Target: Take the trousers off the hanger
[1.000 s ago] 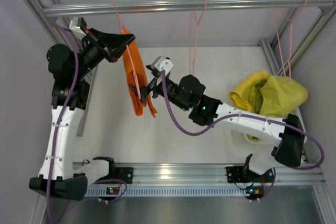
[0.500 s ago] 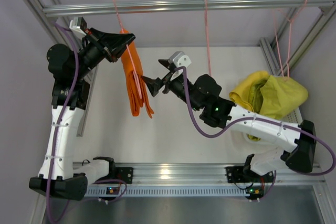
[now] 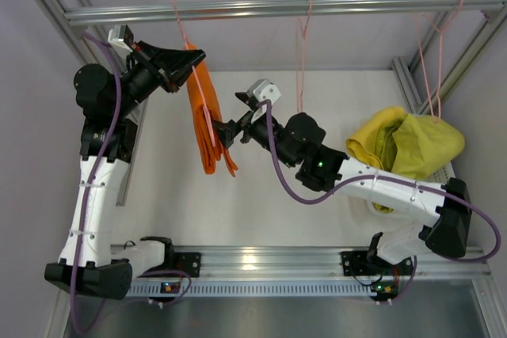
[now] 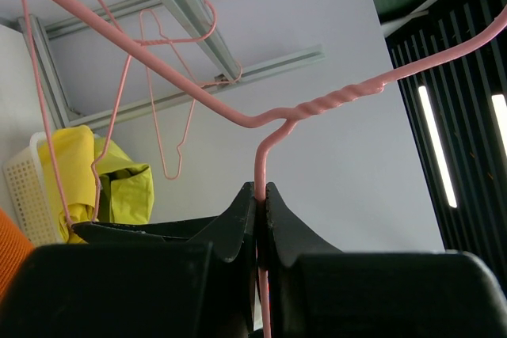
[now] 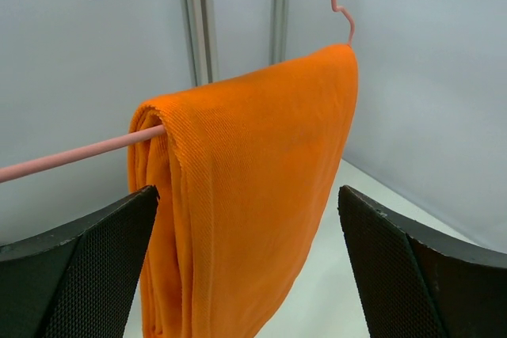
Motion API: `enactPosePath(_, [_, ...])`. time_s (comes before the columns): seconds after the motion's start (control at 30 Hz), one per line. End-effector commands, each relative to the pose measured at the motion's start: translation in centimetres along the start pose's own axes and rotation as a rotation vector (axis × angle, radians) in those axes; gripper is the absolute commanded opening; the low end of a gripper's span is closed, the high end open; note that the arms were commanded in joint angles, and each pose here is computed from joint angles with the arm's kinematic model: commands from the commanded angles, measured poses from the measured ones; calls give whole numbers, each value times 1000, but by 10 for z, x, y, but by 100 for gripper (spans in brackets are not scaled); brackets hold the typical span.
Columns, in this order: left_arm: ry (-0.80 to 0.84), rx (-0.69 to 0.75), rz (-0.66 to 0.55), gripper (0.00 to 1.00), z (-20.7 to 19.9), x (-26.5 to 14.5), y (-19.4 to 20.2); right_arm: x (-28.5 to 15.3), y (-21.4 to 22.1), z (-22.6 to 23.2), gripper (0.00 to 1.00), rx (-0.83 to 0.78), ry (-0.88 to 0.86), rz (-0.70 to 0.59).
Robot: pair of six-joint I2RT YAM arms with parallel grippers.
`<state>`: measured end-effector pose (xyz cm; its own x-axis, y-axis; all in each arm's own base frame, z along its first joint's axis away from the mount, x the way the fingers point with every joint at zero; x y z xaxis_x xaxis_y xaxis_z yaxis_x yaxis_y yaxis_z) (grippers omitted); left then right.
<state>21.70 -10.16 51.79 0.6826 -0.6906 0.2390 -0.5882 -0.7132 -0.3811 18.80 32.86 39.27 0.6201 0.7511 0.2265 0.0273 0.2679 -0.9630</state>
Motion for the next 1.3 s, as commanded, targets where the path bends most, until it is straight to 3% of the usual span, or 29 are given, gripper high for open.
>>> enactPosePath(0.0, [201,146,-57,0,-41,-9,0,11,-20,3,93,46,1,-84])
enactPosePath(0.53, [271,150,-61,0,-73,-14,-1,31,2,-12,86,32,162,-48])
enactPosePath(0.83, [298,152,-63,0,-90,-18,-2,36,15,-21,85,57,119,-71])
enactPosePath(0.93, [288,148,-59,0,-89,-20,0,45,4,-25,74,61,112,-115])
enactPosePath(0.97, [286,145,-56,0,-89,-20,1,48,-5,-25,61,62,110,-136])
enactPosePath(1.03, [274,143,-51,0,-84,-20,2,52,-13,-28,49,64,112,-152])
enactPosePath(1.17, [245,145,-31,0,-71,-20,11,49,-50,-24,12,68,84,-219])
enactPosePath(1.27, [191,159,-4,0,-46,-19,20,37,-80,-21,0,69,63,-252])
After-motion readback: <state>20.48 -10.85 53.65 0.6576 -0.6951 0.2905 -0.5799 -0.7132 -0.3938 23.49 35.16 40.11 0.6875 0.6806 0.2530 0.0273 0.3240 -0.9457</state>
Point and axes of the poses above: each gripper's point midway between its finger pads, its own x axis out along the fingers, its own z axis along the line the jaws close on, y = z × x, the point moved 10 cm from there along -x, back along the fingers, and after that the axes turned 10 degrees about x, right-handed, at the moved point
